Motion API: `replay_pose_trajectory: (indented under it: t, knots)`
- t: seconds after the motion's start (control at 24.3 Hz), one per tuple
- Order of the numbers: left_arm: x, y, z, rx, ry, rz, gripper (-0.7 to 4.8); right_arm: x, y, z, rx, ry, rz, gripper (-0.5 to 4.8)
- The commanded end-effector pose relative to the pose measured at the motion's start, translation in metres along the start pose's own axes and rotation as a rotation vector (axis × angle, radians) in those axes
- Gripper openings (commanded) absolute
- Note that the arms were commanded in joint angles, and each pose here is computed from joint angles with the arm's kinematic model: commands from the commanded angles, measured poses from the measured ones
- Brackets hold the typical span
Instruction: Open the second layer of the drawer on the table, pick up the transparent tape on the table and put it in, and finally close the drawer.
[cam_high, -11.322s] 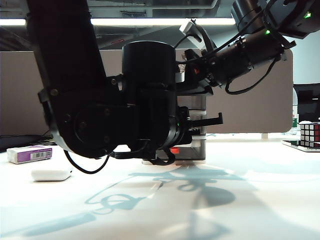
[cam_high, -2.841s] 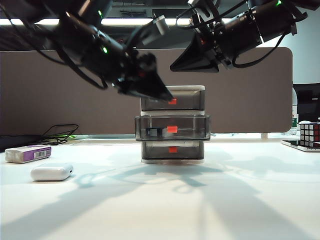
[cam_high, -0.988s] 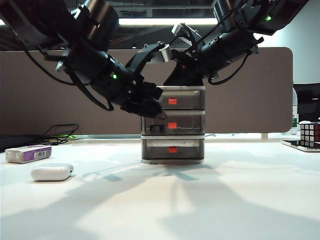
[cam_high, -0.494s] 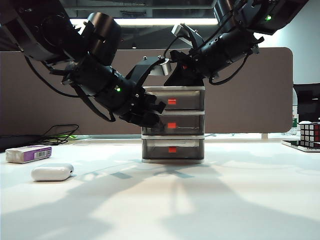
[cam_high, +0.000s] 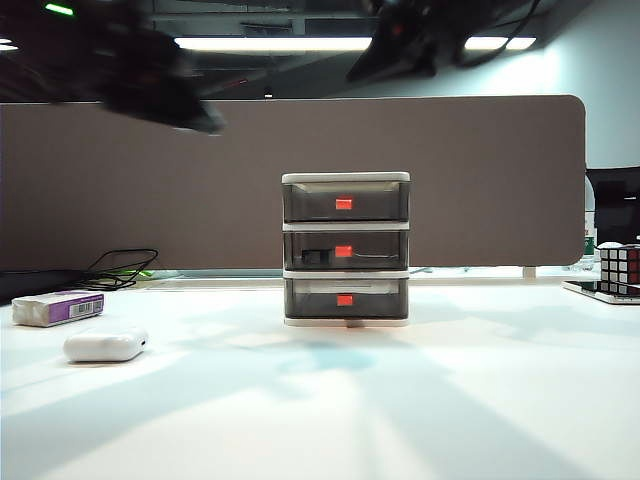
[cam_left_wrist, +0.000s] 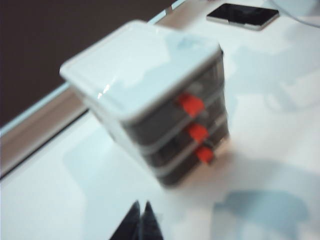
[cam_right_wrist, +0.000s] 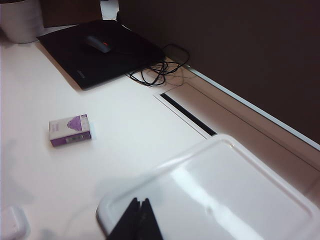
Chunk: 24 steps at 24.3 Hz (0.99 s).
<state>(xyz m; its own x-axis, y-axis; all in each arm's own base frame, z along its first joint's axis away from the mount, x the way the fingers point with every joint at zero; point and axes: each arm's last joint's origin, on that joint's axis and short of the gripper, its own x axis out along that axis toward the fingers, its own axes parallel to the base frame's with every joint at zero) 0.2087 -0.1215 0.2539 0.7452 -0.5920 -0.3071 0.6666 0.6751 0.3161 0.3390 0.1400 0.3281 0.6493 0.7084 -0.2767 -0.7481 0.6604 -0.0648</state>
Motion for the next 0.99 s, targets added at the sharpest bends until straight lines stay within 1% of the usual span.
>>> replay_pose_trajectory:
  t: [0.04, 0.12, 0.16, 0.25, 0.29, 0.33, 0.37, 0.41, 0.49, 0.54, 0.62, 0.74, 0.82, 0.86, 0.99]
  knots:
    - [-0.043, -0.012, -0.019, -0.082, -0.034, 0.069, -0.06, -0.033, 0.017, -0.007, 0.010, 0.009, -0.038, -0.05]
    - [-0.071, -0.021, -0.034, -0.145, -0.083, 0.135, -0.06, -0.057, 0.030, -0.020, 0.025, 0.003, -0.092, -0.05]
    - [-0.080, -0.025, -0.040, -0.160, -0.100, 0.153, -0.06, -0.066, 0.036, -0.027, 0.038, -0.008, -0.099, -0.05]
    - [-0.100, -0.035, -0.059, -0.206, -0.110, 0.212, -0.06, -0.087, 0.050, -0.050, 0.089, -0.030, -0.139, -0.05]
    - [-0.106, -0.039, -0.068, -0.242, -0.133, 0.223, -0.06, -0.098, 0.058, -0.066, 0.112, -0.041, -0.187, -0.05]
    - [-0.114, -0.042, -0.074, -0.295, -0.245, 0.268, -0.06, -0.107, 0.066, -0.086, 0.133, -0.042, -0.217, -0.05]
    - [-0.117, -0.044, -0.078, -0.343, -0.284, 0.281, -0.06, -0.112, 0.072, -0.100, 0.150, -0.016, -0.229, -0.05]
    - [-0.119, -0.045, -0.081, -0.359, -0.291, 0.298, -0.06, -0.115, 0.077, -0.109, 0.171, -0.002, -0.241, -0.05]
    - [-0.120, -0.049, -0.091, -0.367, -0.296, 0.320, -0.06, -0.121, 0.088, -0.128, 0.190, 0.014, -0.248, -0.05]
    - [-0.119, -0.050, -0.096, -0.367, -0.290, 0.321, -0.06, -0.126, 0.096, -0.138, 0.185, 0.014, -0.263, -0.05]
    - [-0.115, -0.052, -0.103, -0.369, -0.270, 0.343, -0.06, -0.129, 0.104, -0.149, 0.173, 0.009, -0.285, -0.05]
    - [-0.107, -0.057, -0.118, -0.370, -0.222, 0.341, -0.06, -0.135, 0.112, -0.172, 0.178, 0.010, -0.314, -0.05]
    - [-0.108, -0.056, -0.119, -0.367, -0.209, 0.374, -0.06, -0.137, 0.115, -0.181, 0.192, 0.012, -0.315, -0.05]
    - [-0.108, -0.056, -0.119, -0.357, -0.212, 0.381, -0.06, -0.139, 0.117, -0.190, 0.194, 0.011, -0.314, -0.05]
    - [-0.108, -0.055, -0.119, -0.358, -0.212, 0.398, -0.06, -0.143, 0.121, -0.207, 0.213, 0.014, -0.308, -0.05]
